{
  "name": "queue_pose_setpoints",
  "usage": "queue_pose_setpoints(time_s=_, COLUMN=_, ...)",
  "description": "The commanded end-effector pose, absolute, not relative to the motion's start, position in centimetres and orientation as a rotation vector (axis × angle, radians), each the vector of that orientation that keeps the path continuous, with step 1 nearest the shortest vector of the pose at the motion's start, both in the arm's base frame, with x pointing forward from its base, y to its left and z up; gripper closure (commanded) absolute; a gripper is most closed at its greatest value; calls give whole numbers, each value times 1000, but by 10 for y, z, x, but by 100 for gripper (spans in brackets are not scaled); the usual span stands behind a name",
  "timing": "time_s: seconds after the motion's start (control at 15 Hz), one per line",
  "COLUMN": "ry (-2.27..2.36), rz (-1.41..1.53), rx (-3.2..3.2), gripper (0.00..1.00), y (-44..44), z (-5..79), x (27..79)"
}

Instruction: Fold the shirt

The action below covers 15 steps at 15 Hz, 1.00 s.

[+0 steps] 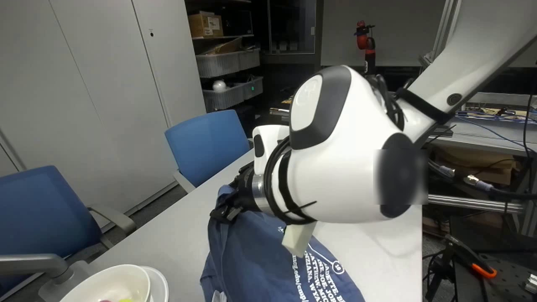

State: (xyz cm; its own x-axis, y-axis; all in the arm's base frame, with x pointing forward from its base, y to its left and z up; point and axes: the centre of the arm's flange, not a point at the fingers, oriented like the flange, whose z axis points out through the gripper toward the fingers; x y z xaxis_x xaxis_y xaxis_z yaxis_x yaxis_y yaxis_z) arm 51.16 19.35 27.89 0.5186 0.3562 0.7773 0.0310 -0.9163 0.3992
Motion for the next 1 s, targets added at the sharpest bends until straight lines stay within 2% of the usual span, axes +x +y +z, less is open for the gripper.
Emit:
queue_pose_setpoints(time_s=0.0, ry=191, rz=1374, rx=2403, gripper=100, y=182, z=251, x=541)
queue_pose_setpoints(time_s=0.13, ry=150, rz=1358, rx=2406, gripper=100, y=174, z=241, x=545)
queue_pose_setpoints(time_s=0.2, ry=128, rz=1346, rx=2418, gripper=79, y=171, z=239, x=545)
queue_pose_setpoints(time_s=0.4, ry=84, rz=1327, rx=2457, gripper=60, y=160, z=242, x=538)
queue_pose_setpoints(time_s=0.67, ry=50, rz=1320, rx=2534, gripper=29, y=145, z=267, x=513)
queue_pose_setpoints(time_s=0.87, ry=71, rz=1243, rx=2584, gripper=5, y=134, z=285, x=488)
queue_pose_setpoints(time_s=0.93, ry=124, rz=1159, rx=2613, gripper=1, y=130, z=290, x=476)
